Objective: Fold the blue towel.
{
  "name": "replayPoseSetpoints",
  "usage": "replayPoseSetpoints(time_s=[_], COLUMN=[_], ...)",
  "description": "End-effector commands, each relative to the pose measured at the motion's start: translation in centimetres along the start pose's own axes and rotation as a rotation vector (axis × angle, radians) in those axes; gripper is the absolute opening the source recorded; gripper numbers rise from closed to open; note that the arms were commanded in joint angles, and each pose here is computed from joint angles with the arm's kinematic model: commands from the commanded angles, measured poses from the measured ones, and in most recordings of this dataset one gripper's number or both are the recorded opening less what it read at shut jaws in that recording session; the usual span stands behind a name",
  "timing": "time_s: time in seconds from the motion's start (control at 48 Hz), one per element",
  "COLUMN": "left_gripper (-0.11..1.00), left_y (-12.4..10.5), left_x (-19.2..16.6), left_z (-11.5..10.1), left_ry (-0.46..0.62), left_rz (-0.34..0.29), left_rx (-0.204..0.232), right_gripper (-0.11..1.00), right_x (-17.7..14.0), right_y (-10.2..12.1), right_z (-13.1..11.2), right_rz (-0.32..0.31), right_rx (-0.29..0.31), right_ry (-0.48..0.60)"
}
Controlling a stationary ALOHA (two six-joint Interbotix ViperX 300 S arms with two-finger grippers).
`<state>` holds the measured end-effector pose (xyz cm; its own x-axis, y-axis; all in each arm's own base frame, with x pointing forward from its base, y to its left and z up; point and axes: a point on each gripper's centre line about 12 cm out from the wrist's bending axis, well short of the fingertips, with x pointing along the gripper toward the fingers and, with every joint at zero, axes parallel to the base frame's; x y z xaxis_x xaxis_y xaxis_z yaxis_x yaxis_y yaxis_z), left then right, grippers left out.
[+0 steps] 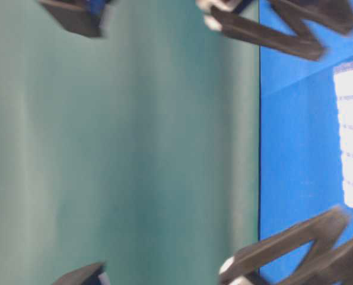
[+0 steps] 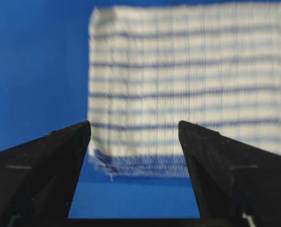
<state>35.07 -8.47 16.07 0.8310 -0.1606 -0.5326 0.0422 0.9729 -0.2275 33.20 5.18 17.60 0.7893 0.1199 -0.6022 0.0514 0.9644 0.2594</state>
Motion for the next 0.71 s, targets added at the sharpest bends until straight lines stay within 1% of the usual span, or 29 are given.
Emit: replayPoseSetpoints(time_s=[0.0, 0.167, 0.312, 0.416, 0.479, 0.604, 0.687], left_gripper=[0.79, 0.79, 0.78, 0.78, 0.78, 0.78, 0.78], left_y=[-0.4, -0.4, 0.0, 0.4, 0.6, 0.9, 1.2], left_x=[-2.0, -5.0, -7.9, -10.0, -11.1, -13.2, -14.0], left_z=[1.8, 2.3, 1.5, 0.9, 0.6, 0.1, -0.4], left_ry=[-0.042, -0.085, -0.122, -0.170, -0.203, -0.256, -0.278], left_rz=[-0.019, -0.037, -0.047, -0.056, -0.061, -0.068, -0.065], left_rx=[-0.006, -0.002, 0.001, 0.001, 0.004, 0.040, 0.076], right_gripper=[0.86, 0.86, 0.86, 0.86, 0.86, 0.86, 0.86], right_x=[-1.9, -4.9, -7.4, -9.5, -10.7, -12.7, -13.8], right_y=[0.8, 0.7, -0.1, -0.7, -0.9, -1.4, -2.1], right_z=[1.7, 2.3, 2.0, 1.4, 1.1, 0.2, -0.7], right_rz=[0.027, 0.034, 0.029, 0.025, 0.024, 0.019, 0.006], right_rx=[-0.032, -0.080, -0.086, -0.082, -0.093, -0.112, -0.109], right_ry=[-0.058, -0.095, -0.144, -0.179, -0.198, -0.231, -0.245])
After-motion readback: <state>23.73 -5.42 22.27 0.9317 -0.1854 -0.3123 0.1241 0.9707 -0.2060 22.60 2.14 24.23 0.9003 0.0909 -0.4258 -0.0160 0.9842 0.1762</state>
